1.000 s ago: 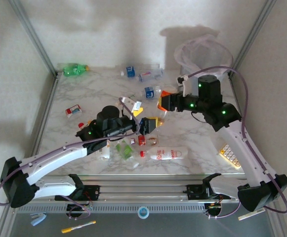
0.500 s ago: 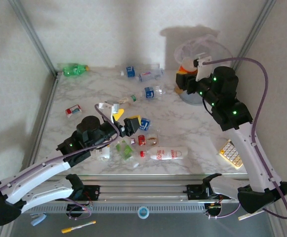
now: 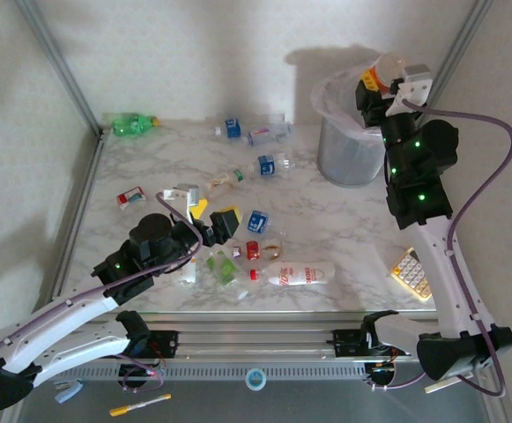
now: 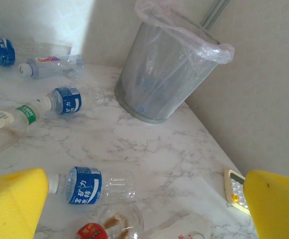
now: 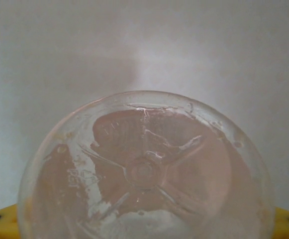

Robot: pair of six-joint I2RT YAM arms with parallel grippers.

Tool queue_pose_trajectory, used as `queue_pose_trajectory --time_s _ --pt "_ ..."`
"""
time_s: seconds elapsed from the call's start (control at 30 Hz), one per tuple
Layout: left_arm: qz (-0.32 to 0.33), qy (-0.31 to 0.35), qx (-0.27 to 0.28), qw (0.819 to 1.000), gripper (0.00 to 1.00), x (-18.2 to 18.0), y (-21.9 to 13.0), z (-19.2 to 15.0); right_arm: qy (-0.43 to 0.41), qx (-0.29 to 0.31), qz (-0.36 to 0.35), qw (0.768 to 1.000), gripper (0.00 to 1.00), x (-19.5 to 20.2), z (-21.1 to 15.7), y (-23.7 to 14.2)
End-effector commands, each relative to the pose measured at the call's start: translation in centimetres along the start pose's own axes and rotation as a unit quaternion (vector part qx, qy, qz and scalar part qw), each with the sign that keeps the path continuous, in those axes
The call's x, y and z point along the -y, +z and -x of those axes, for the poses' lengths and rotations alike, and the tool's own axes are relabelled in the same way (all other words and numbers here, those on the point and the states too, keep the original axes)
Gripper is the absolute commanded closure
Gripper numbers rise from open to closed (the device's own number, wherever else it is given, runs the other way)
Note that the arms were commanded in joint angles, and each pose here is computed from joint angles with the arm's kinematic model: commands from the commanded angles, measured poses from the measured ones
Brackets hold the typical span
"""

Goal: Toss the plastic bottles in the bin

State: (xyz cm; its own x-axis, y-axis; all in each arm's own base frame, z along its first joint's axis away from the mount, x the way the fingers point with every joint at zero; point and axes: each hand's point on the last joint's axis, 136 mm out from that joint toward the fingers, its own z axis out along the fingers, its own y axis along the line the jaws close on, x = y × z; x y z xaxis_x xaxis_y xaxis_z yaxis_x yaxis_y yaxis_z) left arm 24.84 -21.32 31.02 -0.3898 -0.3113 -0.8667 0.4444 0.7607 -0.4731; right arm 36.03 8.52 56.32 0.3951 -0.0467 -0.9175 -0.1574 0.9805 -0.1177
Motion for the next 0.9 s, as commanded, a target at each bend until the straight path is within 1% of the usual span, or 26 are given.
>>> queue_pose_trajectory --time_s 0.0,0.1,0.17,0.2,0.27,0.33,0.37,0.4,0.43,0.5,0.6,0.67,0.87 --pt "0.017 -0.006 0.001 1.000 0.00 -0.8 -0.1 -0.1 -0.003 0.042 -0.021 0.999 0.51 1.5 1.8 0.9" --pt "0.019 -0.008 -0.001 1.000 0.00 -0.9 -0.1 -0.2 0.008 0.021 -0.032 0.999 0.51 2.8 0.2 2.3" --pt "0.021 -0.011 -0.003 1.000 0.00 -0.9 -0.1 -0.2 0.016 -0.008 -0.043 0.999 0.50 3.8 -1.7 3.7" --pt "0.022 -0.013 -0.005 1.000 0.00 -1.0 -0.1 -0.3 0.023 -0.032 -0.047 0.998 0.49 4.4 -3.1 4.7" --pt "0.023 -0.018 -0.008 1.000 0.00 -1.0 -0.1 -0.5 0.041 -0.092 -0.038 0.994 0.43 5.0 -7.0 6.9" --pt "0.023 -0.026 -0.009 0.999 0.00 -1.1 -0.1 -0.7 0.076 -0.179 -0.033 0.980 0.37 5.7 -11.5 9.1" --pt "0.024 -0.028 -0.011 0.999 0.00 -1.2 0.0 -0.9 0.089 -0.222 -0.032 0.970 0.32 5.7 -13.8 9.8" --pt "0.026 -0.032 -0.013 0.999 0.00 -1.3 0.0 -1.0 0.097 -0.259 -0.029 0.960 0.21 5.8 -15.5 10.4" --pt "0.030 -0.036 -0.013 0.999 0.00 -1.5 0.1 -1.2 0.100 -0.295 -0.027 0.950 0.16 5.8 -17.4 10.7" --pt "0.042 -0.048 -0.010 0.998 0.00 -2.2 0.2 -1.6 0.107 -0.327 -0.028 0.939 0.12 5.9 -19.7 10.9" --pt "0.056 -0.068 -0.011 0.996 0.00 -3.3 0.6 -2.8 0.115 -0.341 -0.035 0.932 0.07 6.3 -21.1 10.4" --pt "0.061 -0.081 -0.016 0.995 0.00 -3.7 0.9 -3.5 0.116 -0.349 -0.035 0.929 0.06 6.2 -21.1 9.9" --pt "0.082 -0.097 -0.045 0.991 0.00 -4.7 1.1 -5.4 0.138 -0.338 -0.009 0.931 0.03 4.8 -18.0 7.6"
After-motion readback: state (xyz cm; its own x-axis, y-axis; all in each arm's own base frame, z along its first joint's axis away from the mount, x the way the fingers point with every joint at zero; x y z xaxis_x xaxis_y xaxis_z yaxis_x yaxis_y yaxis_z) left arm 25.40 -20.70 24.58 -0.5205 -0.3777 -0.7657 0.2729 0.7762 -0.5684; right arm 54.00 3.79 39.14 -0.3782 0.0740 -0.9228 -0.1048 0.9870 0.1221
